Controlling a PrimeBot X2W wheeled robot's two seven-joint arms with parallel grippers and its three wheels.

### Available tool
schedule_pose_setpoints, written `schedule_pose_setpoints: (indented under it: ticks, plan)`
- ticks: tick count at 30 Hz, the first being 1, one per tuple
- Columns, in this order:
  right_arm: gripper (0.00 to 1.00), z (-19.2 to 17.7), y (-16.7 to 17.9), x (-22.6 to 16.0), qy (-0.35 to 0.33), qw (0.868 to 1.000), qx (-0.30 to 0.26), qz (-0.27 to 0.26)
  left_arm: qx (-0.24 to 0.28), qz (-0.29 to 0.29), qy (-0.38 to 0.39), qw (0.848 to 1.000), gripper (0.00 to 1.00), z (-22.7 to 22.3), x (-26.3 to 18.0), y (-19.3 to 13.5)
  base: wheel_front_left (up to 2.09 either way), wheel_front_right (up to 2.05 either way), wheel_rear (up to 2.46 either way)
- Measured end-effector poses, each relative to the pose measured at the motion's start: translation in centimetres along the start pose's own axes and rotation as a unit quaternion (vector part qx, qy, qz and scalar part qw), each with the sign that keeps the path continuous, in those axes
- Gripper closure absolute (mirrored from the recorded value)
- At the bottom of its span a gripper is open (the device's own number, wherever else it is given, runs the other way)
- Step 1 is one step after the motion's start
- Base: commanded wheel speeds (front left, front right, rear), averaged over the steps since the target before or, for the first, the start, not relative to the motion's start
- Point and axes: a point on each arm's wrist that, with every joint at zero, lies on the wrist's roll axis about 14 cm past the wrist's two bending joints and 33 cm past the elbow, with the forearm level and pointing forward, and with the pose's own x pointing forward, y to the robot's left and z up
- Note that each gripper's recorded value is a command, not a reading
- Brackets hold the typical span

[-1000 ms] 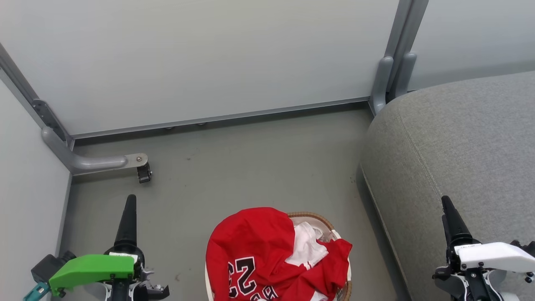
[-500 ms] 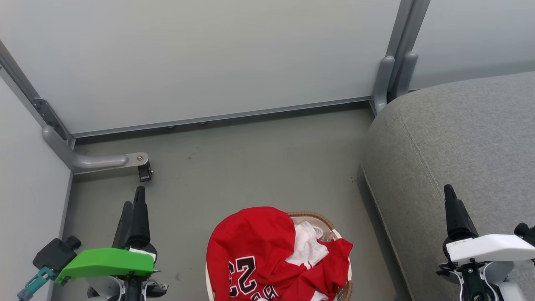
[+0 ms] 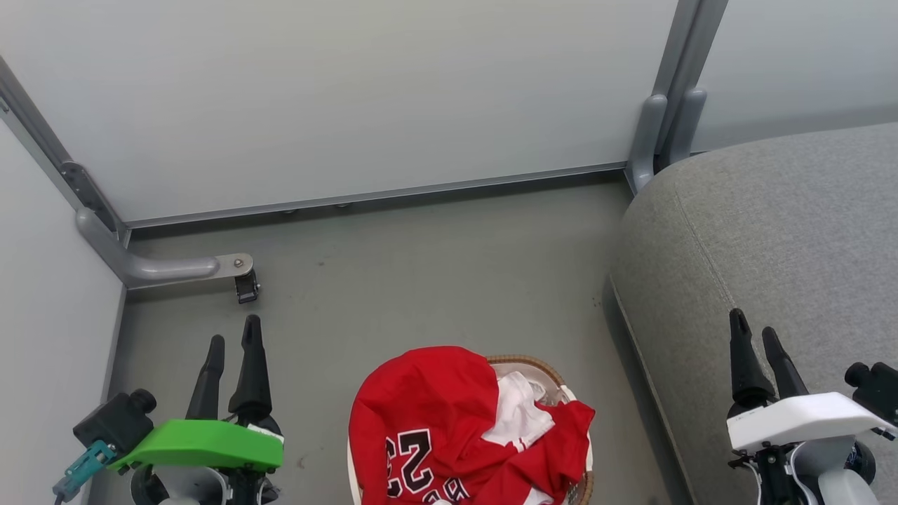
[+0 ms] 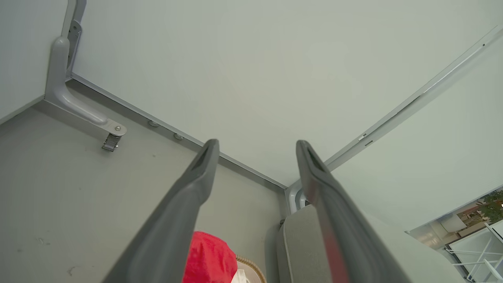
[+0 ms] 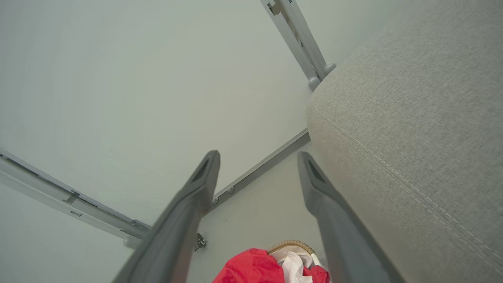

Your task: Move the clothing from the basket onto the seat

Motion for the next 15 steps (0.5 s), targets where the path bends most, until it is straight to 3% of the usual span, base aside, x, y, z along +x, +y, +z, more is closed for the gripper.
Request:
schedule_pose_setpoints:
  ticks: [15]
  plan:
    - [0.00, -0.8, 1.1, 0.1, 0.005, 0.996, -0.086, 0.024, 0.076, -0.001, 0.011, 0.997, 0.00, -1.1, -0.5, 0.2, 0.00, 0.00, 0.00]
